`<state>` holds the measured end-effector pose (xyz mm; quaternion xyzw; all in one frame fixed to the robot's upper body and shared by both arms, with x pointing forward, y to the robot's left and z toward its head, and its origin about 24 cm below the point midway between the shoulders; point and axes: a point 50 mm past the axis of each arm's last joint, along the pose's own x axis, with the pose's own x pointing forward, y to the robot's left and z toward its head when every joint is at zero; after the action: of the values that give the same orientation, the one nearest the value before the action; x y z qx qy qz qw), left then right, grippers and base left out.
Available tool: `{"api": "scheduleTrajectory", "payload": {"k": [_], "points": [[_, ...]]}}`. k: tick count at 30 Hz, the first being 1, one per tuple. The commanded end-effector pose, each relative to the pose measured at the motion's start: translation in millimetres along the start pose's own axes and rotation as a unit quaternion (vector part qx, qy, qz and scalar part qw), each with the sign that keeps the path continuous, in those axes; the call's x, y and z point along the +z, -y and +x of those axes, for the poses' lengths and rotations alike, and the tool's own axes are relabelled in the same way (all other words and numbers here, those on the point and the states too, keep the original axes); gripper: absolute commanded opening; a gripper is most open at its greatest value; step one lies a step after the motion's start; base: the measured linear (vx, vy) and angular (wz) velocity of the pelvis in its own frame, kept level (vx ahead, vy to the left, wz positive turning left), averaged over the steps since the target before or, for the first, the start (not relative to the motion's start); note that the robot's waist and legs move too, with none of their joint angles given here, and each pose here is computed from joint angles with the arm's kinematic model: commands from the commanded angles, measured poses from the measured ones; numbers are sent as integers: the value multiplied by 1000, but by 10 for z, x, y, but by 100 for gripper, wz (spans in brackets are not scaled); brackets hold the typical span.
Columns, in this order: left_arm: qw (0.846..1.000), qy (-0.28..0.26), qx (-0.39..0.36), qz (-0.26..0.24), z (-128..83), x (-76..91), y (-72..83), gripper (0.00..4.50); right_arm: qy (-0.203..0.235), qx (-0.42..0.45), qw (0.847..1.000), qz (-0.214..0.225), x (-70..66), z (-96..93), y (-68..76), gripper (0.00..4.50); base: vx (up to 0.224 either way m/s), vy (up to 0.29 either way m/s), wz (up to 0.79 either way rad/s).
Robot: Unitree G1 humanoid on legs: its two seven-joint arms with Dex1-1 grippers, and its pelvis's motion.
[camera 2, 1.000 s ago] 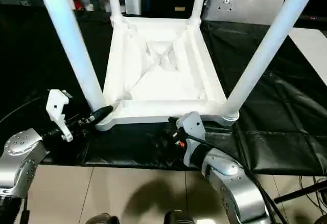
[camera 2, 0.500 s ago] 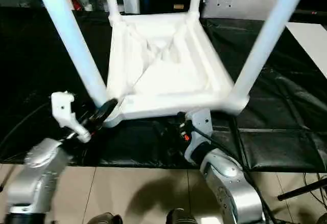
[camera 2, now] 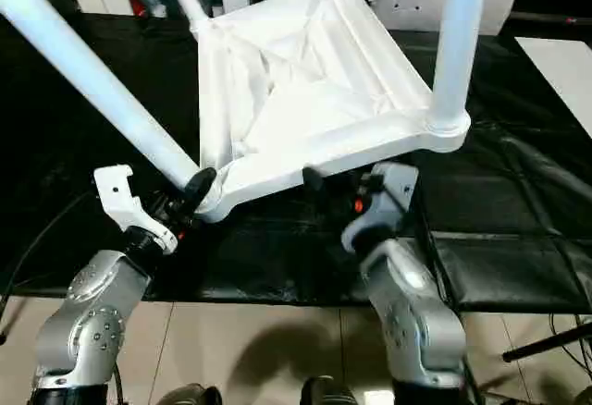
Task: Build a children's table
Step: Flip table
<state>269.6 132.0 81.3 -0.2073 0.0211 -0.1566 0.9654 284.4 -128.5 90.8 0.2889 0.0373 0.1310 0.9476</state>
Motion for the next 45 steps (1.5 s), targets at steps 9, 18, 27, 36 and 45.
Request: {"api": "scheduleTrajectory", "payload": {"k": [9,18,27,36,45], "points": [[997,-7,-39,-65,12,-47,187,210,12,-5,985,171,-28,273,-83,450,0,0,0],[994,-28,-79,-71,17,-98,337,210,1,37,973,226,-74,627,-302,450,0,0,0],[995,-29,-67,-73,-2,-95,313,210,31,45,965,258,-50,717,-384,372,0,0,0],[995,-37,-65,-72,-13,-124,305,210,36,53,966,252,-66,723,-405,306,0,0,0],[996,-58,-51,-43,-31,-161,260,210,45,51,965,255,-44,707,-398,240,0,0,0]]}}
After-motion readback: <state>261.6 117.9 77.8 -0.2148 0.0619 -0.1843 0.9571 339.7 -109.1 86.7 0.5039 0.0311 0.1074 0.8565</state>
